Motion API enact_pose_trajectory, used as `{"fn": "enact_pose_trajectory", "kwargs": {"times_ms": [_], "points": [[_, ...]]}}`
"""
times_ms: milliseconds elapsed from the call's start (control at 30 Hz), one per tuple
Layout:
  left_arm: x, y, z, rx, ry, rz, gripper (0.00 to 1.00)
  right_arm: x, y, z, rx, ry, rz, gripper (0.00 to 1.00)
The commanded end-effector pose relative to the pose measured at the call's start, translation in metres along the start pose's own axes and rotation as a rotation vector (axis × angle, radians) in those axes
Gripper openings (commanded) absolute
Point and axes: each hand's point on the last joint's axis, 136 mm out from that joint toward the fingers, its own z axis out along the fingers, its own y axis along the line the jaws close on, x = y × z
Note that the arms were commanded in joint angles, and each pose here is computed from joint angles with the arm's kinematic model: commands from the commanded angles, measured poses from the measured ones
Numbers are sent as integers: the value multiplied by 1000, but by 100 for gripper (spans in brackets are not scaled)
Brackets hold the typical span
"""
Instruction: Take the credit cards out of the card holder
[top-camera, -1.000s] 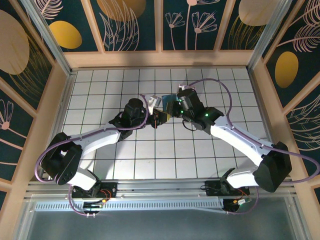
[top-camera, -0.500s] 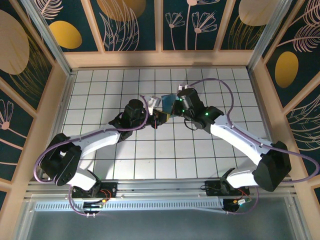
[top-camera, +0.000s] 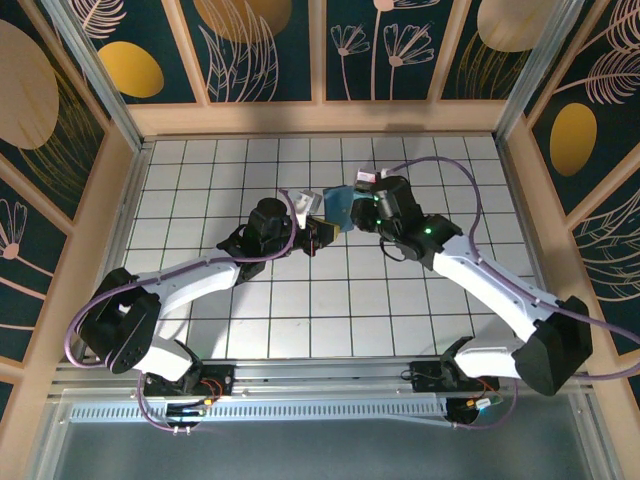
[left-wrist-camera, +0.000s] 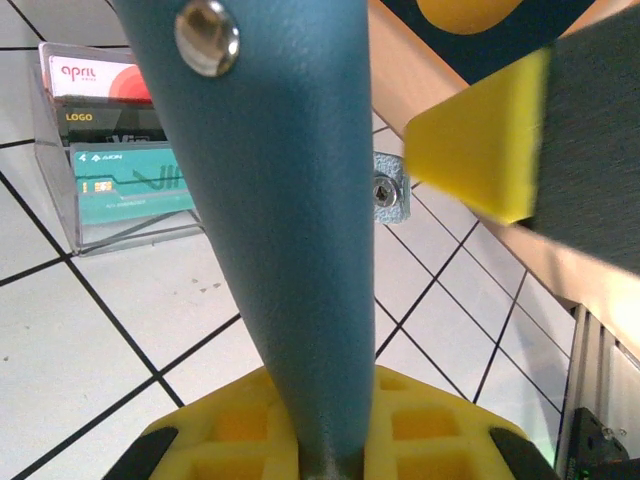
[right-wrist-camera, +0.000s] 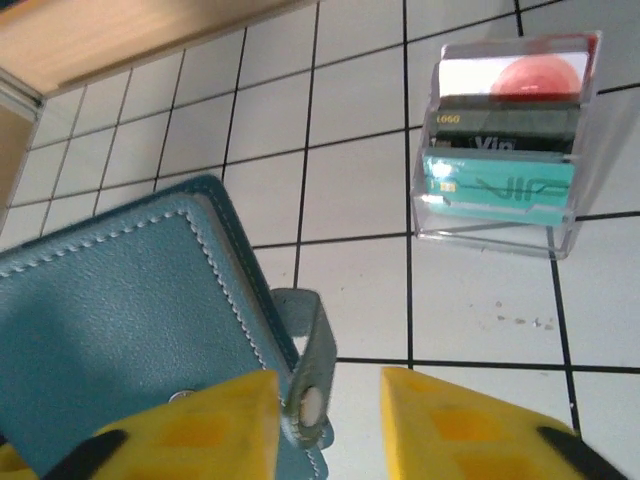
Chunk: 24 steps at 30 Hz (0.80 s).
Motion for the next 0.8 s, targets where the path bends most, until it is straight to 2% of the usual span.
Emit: {"fn": "enact_pose_trajectory", "kwargs": {"times_ms": [0,167,267,467,533,767], "points": [[-23,-12,-4,7,-44,63,0,-9,0,-19,-46,-40,-48,52],[-25,-13,-5,-3,-24,98,0,-21,7,-43,-181,-150,-81,81],[-28,-17,-7,1,-24,126,0,-27,12,-55,-305,-195,-77,91],[-29,-29,-11,47,13,217,0,-25,25,-63,-476,-204,-143,99],[-27,-35,-13,75,27,256,0,-25,31,-65,-512,-205,-179,99],[-31,-54,-25,148,16,347,0,-27,27,-60,-477,-180,-219,99]]}}
